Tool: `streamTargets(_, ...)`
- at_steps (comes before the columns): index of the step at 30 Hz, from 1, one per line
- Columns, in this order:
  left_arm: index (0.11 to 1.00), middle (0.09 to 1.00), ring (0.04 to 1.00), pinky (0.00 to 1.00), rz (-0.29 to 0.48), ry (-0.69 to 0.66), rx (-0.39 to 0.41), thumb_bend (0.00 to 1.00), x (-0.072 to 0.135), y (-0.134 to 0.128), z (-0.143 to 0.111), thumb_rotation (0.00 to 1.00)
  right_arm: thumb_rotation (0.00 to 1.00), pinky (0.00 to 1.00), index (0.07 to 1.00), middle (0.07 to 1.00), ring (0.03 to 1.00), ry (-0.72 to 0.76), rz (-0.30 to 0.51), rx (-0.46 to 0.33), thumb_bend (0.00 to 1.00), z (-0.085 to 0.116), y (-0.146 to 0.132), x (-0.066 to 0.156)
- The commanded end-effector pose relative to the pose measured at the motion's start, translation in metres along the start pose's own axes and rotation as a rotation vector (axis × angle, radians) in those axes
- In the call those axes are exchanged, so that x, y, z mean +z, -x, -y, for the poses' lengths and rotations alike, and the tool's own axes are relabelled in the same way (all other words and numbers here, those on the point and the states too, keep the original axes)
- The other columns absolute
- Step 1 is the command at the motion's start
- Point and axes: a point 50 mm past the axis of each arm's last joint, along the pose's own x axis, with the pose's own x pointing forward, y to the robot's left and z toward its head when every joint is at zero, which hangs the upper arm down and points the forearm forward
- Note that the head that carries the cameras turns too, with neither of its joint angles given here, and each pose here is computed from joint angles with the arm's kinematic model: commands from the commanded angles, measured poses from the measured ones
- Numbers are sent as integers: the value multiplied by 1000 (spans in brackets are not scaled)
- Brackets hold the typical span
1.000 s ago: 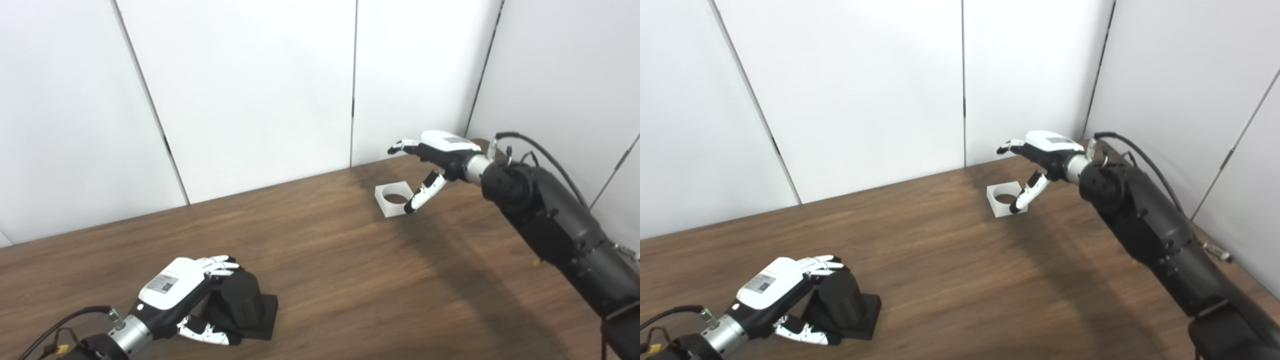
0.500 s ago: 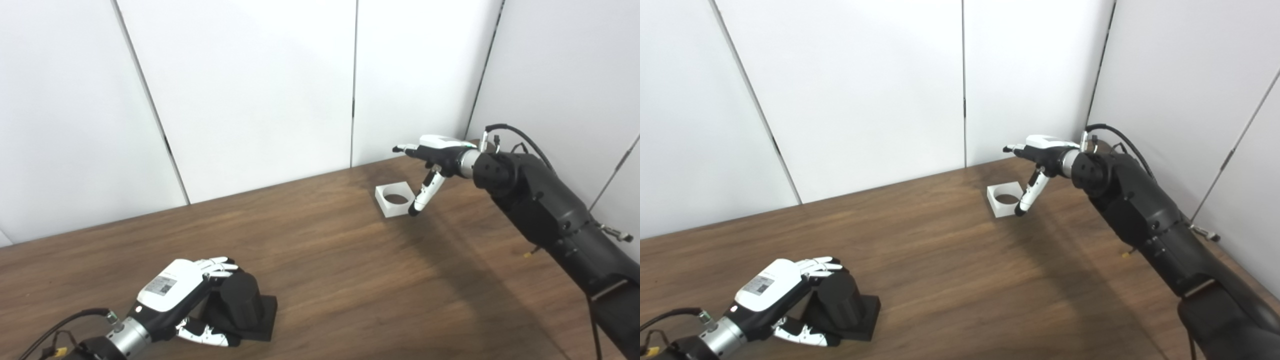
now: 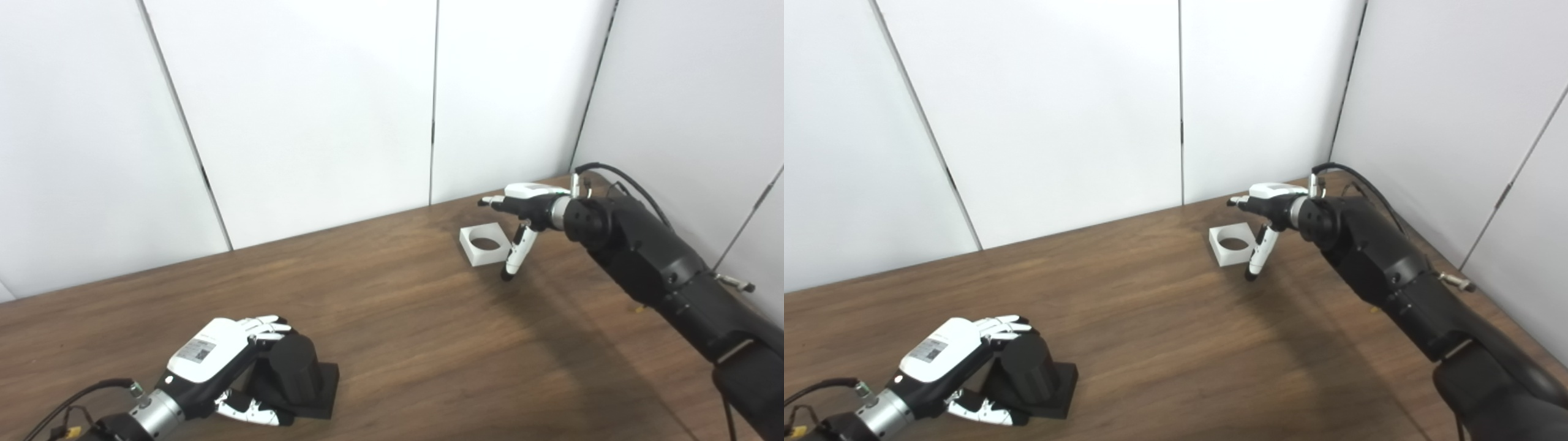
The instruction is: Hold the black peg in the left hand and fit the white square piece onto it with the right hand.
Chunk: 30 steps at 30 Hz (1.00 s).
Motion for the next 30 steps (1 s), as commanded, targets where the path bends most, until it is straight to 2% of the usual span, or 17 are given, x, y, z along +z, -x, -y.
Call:
streamTargets(1,488,820,882,817,-44,-37,-214,524,-7,31,36,58,179,881,994,1000,982,16,-8,-97,898,32,0,5)
streamTargets(15,488,821,885,818,-44,-27,-203,524,-5,31,37,58,177,850,991,1000,967,33,-20,-82,846,19,-16,8)
streamTargets(18,488,823,889,822,-46,-20,-200,524,-5,31,36,58,187,816,980,998,952,44,-12,-96,829,17,-20,8)
streamTargets(21,488,824,891,822,-46,-20,-199,524,-4,31,35,58,175,779,946,974,925,51,-3,-125,801,14,-25,10)
streamTargets(28,488,822,887,815,-44,-24,-200,524,-3,33,34,58,149,718,749,912,867,69,27,-164,738,9,-34,16)
streamTargets(30,488,821,886,813,-45,-25,-200,524,-3,33,34,58,145,716,721,906,866,83,31,-165,735,9,-36,17)
